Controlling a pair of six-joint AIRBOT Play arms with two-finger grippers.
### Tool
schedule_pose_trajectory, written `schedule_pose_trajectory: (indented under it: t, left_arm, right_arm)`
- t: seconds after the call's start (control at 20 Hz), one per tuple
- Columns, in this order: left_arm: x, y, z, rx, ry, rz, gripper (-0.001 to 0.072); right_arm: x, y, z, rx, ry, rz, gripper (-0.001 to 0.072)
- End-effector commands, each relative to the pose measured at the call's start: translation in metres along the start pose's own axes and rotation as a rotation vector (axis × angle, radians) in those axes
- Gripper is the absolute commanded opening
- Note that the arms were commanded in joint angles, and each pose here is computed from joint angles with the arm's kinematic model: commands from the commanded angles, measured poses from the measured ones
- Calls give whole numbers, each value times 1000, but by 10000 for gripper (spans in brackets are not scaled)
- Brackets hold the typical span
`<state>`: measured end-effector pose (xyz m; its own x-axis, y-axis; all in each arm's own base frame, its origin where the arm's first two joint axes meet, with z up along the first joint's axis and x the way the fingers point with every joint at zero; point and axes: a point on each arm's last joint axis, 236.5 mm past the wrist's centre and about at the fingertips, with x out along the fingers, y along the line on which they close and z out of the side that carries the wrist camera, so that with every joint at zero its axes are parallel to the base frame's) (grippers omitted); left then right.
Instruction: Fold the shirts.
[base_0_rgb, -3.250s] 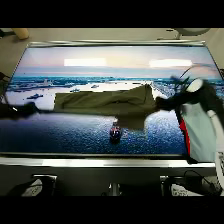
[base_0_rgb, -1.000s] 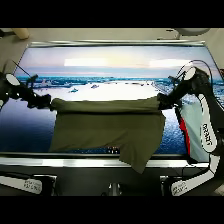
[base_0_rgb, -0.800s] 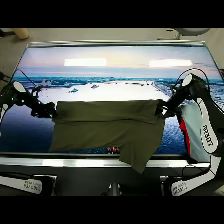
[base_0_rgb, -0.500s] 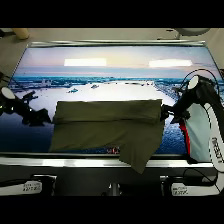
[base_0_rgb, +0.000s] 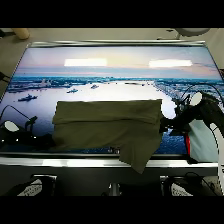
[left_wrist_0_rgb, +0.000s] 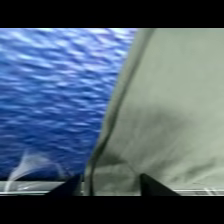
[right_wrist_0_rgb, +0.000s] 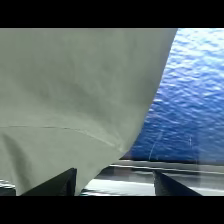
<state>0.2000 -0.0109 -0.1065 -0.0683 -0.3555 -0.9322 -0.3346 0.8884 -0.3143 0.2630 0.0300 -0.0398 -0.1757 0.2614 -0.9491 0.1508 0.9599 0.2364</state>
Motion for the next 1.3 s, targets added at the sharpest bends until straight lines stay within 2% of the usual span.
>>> schedule_pose_trajectory:
  t: [0.0, 0.1, 0.15, 0.3, 0.45, 0.55, 0.6, 0.65, 0.7, 0.85, 0.95, 1.1, 1.25]
  left_arm:
    - [10, -11, 5, -41, -35, -62, 359]
    - [11, -10, 7, -55, -41, -63, 53]
    - [10, -10, 8, -54, -43, -63, 27]
    - [10, -11, 8, -49, -45, -63, 25]
    - [6, -12, 8, -43, -58, -63, 25]
    - [1, -14, 9, -35, -78, -64, 25]
    - [-1, -14, 10, -31, -87, -64, 25]
    - [-2, -15, 9, -29, -90, -65, 25]
    - [-3, -15, 10, -28, -92, -65, 25]
    - [-27, -23, 28, 70, -180, -59, 24]
    - [-79, -39, 57, 114, -343, -57, 21]
    - [-147, -59, 105, 101, -549, -67, 20]
    - [-142, -81, 150, 107, -517, -116, 22]
  right_arm:
    - [6, -8, -8, -2, 15, -31, 499]
    - [27, -13, -32, 6, 102, -27, 507]
    - [41, -11, -47, 12, 152, -4, 507]
    - [73, 25, -68, 24, 186, 188, 505]
    - [97, 23, -68, 76, 139, 204, 490]
    - [105, 21, -59, 97, 90, 201, 353]
    - [106, 23, -56, 106, 74, 211, 352]
    - [106, 25, -54, 112, 65, 222, 239]
    - [105, 27, -54, 115, 66, 228, 21]
    - [80, 37, -53, 24, 65, 251, 22]
    - [32, 45, -28, -52, -58, 231, 22]
    - [-50, 42, 62, 2, -419, 152, 20]
    - [-67, 59, 130, -5, -506, 221, 21]
